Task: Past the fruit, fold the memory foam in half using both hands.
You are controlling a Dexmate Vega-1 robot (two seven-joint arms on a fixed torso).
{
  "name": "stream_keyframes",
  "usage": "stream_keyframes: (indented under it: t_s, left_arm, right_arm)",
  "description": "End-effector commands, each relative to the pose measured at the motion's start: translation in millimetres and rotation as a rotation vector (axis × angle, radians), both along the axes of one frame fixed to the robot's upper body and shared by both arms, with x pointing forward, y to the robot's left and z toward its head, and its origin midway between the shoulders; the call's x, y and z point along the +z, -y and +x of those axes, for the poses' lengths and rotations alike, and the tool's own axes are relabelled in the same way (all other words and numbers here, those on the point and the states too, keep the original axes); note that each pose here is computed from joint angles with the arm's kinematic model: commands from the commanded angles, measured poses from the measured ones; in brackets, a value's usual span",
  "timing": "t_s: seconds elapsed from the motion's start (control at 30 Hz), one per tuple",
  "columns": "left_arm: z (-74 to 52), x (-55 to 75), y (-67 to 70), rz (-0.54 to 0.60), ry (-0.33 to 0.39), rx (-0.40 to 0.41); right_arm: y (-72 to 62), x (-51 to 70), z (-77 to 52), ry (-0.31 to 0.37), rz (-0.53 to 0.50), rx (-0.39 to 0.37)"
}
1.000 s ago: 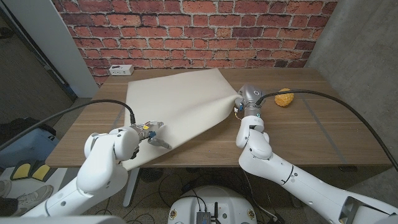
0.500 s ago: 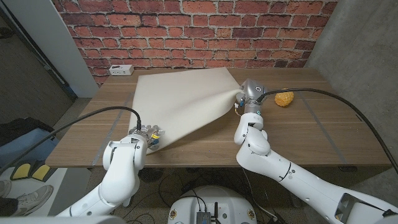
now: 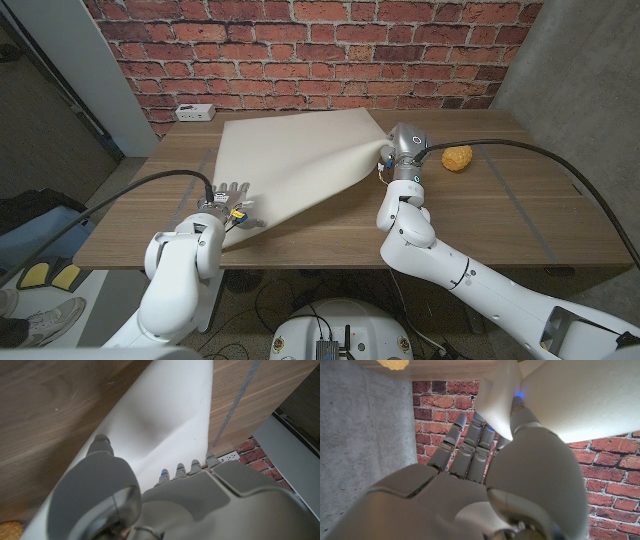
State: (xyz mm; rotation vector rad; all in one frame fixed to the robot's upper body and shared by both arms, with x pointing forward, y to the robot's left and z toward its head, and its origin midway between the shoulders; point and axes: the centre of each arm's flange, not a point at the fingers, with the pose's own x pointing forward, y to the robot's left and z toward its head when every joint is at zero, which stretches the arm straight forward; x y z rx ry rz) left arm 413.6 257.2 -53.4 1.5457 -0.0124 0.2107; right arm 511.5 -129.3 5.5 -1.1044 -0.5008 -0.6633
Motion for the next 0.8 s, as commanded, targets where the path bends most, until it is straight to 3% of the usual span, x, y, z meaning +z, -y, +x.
stream_keyframes:
  t_s: [0.03, 0.27, 0.47, 0.63, 0.8]
  left_arm:
    - [1.7, -5.5, 13.7, -0.162, -0.129, -0.249]
    - [5.1, -8.9, 21.5, 0.000, -0.123, -0.065]
    - [7.3, -13.2, 22.6, 0.103, -0.032, 0.072]
    - [3.5, -16.6, 20.0, 0.197, 0.146, 0.237]
    - [-1.5, -24.3, 16.9, 0.269, 0.431, 0.377]
  right_arm:
    - [-0.9, 2.8, -1.1, 0.020, -0.005, 0.009]
    - [0.0, 2.3, -3.1, 0.028, -0.001, 0.029]
    - [0.3, 2.5, -6.0, 0.038, -0.004, 0.039]
    - [3.2, 1.1, -6.6, 0.040, 0.004, 0.040]
    - [4.6, 0.4, -7.2, 0.045, 0.001, 0.049]
